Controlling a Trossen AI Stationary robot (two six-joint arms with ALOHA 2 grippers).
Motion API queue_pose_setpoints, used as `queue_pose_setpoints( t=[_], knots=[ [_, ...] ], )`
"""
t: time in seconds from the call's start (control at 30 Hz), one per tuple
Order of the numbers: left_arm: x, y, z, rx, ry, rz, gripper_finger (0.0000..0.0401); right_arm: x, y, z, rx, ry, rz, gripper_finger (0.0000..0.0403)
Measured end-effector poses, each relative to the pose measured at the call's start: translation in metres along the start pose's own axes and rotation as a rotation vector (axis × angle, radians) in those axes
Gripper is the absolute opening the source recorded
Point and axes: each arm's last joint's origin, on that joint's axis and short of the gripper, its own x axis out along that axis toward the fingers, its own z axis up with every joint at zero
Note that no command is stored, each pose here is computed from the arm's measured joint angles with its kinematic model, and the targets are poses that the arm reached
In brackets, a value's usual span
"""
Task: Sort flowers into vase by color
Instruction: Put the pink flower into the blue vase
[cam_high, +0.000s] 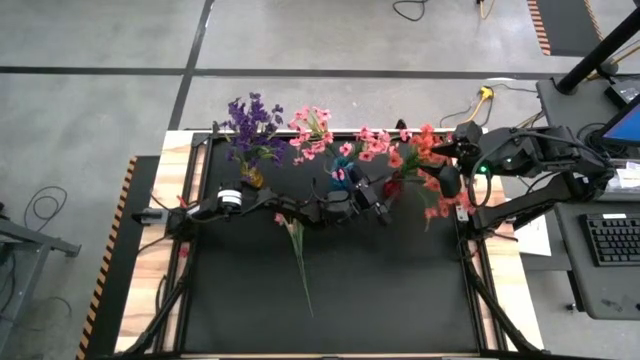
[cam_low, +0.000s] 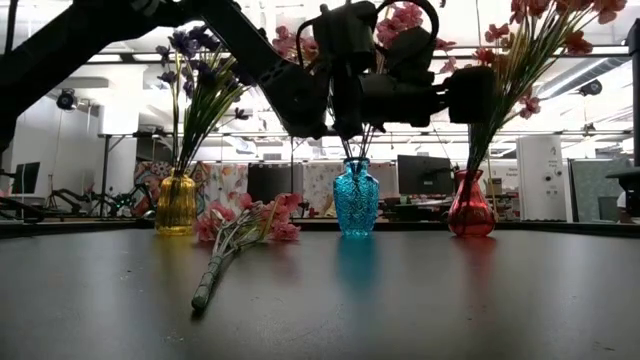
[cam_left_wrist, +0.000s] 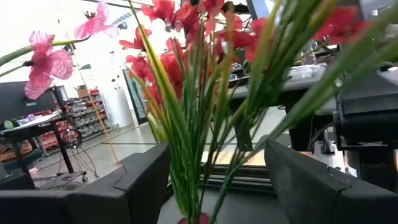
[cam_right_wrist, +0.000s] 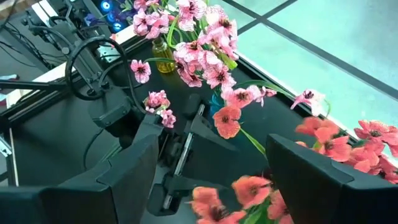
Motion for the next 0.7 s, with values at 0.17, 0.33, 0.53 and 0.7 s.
queue_pose_setpoints(
  t=[0.17,0.33,0.53,0.7],
  knots=[
    [-0.002,-0.004,-0.002,0.003,0.028,-0.017,0.0247,0.0,0.0,0.0,-0.02,0.0,0.0,0.0293],
    [-0.008,-0.015,0.001,0.004,0.031,-0.044,0.0247,0.0,0.002,0.0,-0.014,0.021,0.047,0.0294],
    [-0.012,-0.023,0.0,0.045,0.05,-0.074,0.0247,-0.004,0.002,0.004,-0.025,-0.002,0.055,0.0286],
    [-0.03,-0.052,0.008,0.074,0.084,-0.157,0.0247,-0.008,0.002,0.007,-0.034,-0.011,0.075,0.0288]
  ],
)
